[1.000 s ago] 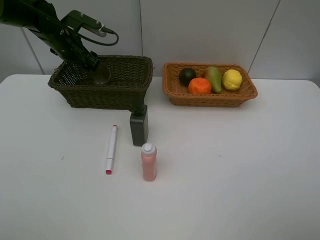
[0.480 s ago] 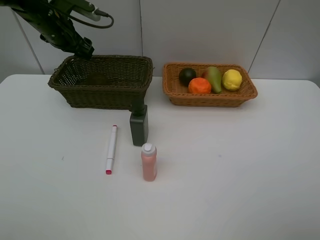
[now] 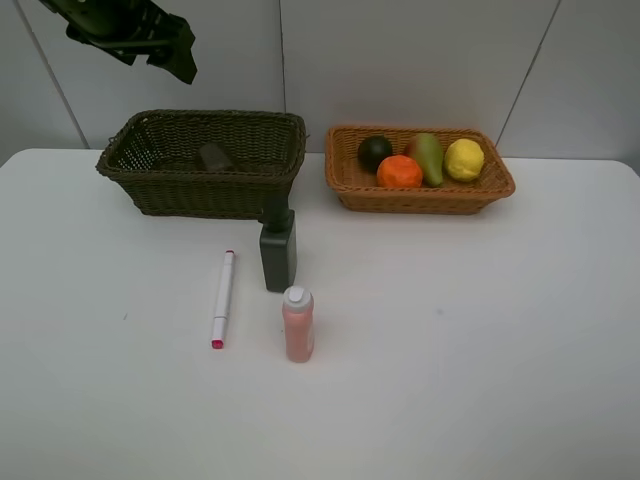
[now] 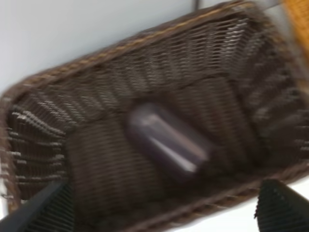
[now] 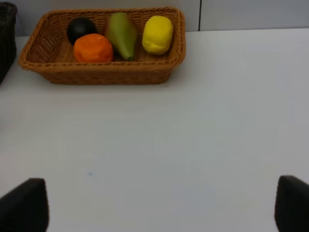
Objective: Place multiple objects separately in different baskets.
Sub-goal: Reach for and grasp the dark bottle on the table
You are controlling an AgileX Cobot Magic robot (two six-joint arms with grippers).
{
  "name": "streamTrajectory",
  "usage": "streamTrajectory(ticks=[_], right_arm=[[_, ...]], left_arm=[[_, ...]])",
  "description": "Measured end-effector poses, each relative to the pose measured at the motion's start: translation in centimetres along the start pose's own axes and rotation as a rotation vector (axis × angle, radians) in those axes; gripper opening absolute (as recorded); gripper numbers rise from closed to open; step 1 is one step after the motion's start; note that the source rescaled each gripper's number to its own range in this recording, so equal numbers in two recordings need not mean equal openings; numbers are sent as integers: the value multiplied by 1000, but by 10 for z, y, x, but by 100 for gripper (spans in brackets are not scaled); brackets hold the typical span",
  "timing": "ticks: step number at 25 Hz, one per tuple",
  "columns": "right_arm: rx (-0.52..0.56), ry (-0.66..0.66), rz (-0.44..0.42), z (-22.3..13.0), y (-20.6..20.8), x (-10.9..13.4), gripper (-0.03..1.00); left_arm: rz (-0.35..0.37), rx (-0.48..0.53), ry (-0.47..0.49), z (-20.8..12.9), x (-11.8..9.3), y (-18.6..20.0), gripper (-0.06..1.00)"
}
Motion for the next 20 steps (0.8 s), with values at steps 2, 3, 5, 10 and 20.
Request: streamTrajectory(ticks=[2, 3, 5, 10, 20], right_arm=[[0, 0, 0, 0, 0, 0, 98], [0, 0, 0, 0, 0, 0, 98], [0, 0, 0, 0, 0, 0, 98], [0, 0, 0, 0, 0, 0, 98], [0, 0, 0, 0, 0, 0, 98]], left_arm=[[-34, 23, 31, -4, -18, 5, 100], [-50, 37, 46, -7, -28, 6, 100], [-77, 66, 96, -13, -47, 7, 100], [-126, 103, 167, -24, -84, 9, 100], [-107, 289, 236, -59, -120, -28, 100]])
Point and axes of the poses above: a point on each arm's last joint axis where the gripper is mounted, y pointing back along that axis away from the gripper, x along the wrist's bending axis when the last joint is at zero, z = x × y, the point moved 3 cm from there along -y, pointing out along that axis toward the gripper, and after that the axes turned 10 degrees about y, right-handed, at the moved point
